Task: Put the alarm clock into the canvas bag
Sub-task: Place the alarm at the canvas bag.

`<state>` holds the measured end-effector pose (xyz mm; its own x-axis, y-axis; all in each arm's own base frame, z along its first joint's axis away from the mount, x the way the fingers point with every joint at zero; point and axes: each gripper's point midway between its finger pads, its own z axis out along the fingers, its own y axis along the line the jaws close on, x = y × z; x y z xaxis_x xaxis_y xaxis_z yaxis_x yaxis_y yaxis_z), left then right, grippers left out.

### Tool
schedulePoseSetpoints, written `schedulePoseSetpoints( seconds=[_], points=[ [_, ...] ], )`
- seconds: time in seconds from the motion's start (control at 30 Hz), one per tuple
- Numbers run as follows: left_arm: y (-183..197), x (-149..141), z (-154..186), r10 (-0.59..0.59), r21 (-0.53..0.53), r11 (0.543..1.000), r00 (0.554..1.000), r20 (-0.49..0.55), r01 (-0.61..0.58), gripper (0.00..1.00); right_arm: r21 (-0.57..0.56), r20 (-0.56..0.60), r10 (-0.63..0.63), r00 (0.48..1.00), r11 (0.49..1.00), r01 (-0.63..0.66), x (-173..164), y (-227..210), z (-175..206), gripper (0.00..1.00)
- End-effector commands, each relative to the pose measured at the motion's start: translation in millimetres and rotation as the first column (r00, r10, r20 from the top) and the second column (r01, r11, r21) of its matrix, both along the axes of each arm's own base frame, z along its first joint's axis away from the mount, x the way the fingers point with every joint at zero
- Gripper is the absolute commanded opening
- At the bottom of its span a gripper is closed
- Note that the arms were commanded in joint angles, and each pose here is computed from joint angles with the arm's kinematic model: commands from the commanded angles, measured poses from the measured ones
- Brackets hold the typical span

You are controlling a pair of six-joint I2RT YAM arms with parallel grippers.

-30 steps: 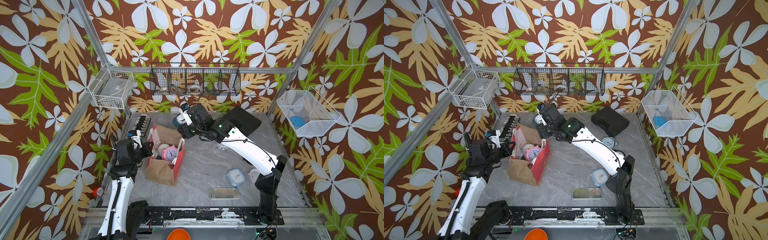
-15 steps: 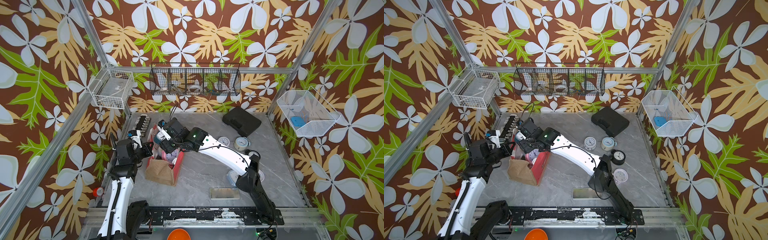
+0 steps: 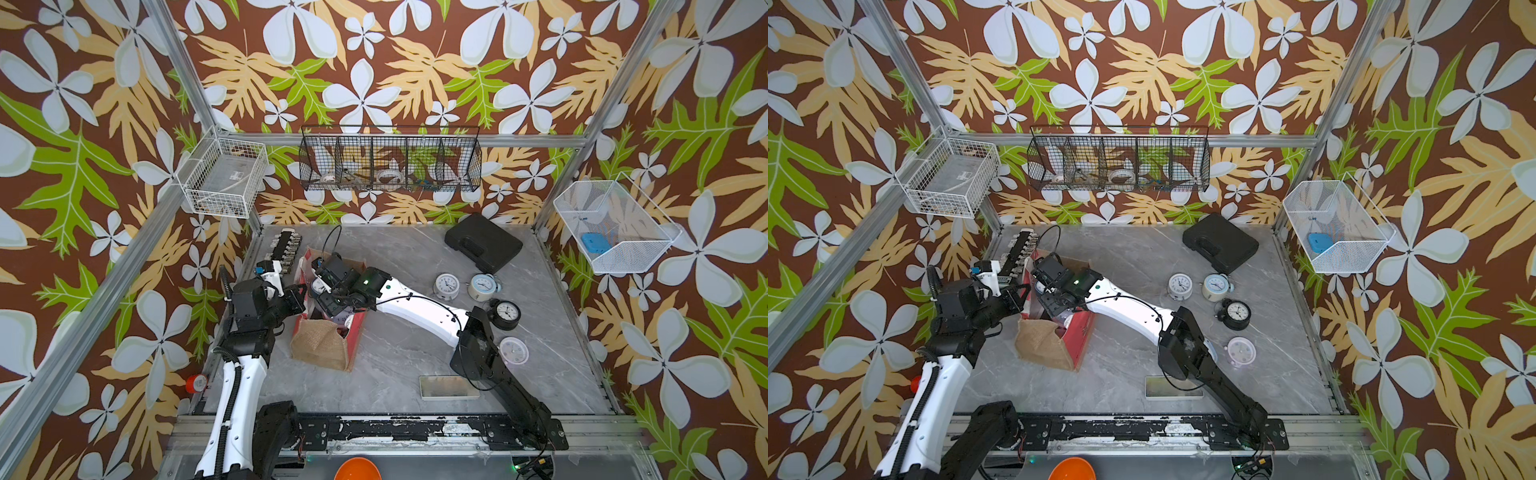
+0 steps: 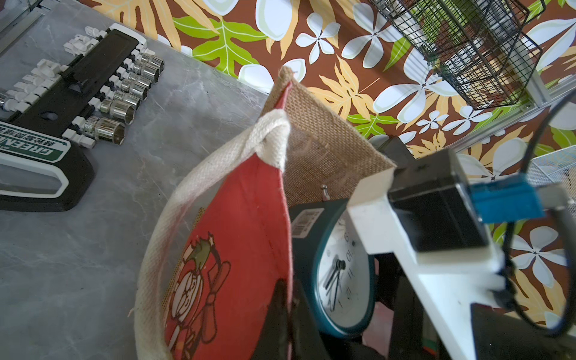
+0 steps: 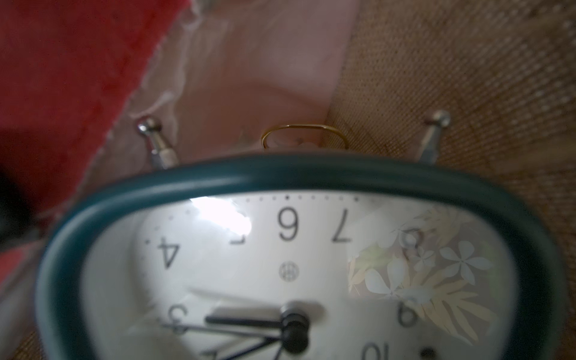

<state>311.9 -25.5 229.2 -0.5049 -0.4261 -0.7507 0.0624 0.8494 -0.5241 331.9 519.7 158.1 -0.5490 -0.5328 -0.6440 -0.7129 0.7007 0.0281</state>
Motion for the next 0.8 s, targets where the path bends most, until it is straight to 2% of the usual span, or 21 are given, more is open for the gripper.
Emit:
schedulePoseSetpoints(
  seconds=[0.0,0.13,0.2,0.57,0.67,0.77],
  points=[
    [-3.2,2.1,8.9,-0.018,-0.009,1.000,0.999,0.038,0.019,0.00,-0.057,-0.048,-0.016,0.999,0.998,0.013,-1.5,-3.5,-34.7,0.58],
    [-3.5,2.1,9.4,-0.020,-0.009,1.000,0.999,0.040,0.021,0.00,-0.085,-0.067,-0.021,0.998,0.996,0.016,-2.1,-4.1,-53.1,0.57],
    [-3.4,2.0,9.5,-0.019,-0.009,1.000,0.999,0.040,0.019,0.00,-0.082,-0.075,-0.017,0.997,0.997,0.011,-4.4,-4.2,-50.9,0.57],
    [-2.2,5.6,10.8,-0.017,-0.004,1.000,0.999,0.040,0.018,0.00,0.030,0.029,0.068,0.997,0.997,-0.069,-35.3,-15.1,58.3,0.57],
    [-5.5,8.1,12.8,-0.040,-0.011,0.999,0.998,0.039,0.041,0.00,0.032,0.008,0.130,0.992,0.991,-0.130,-48.8,-16.3,65.6,0.57],
    [-11.7,9.3,13.7,-0.080,-0.026,0.996,0.996,0.039,0.081,0.00,-0.008,-0.038,0.187,0.982,0.982,-0.187,-59.9,-19.2,50.3,0.57]
  ],
)
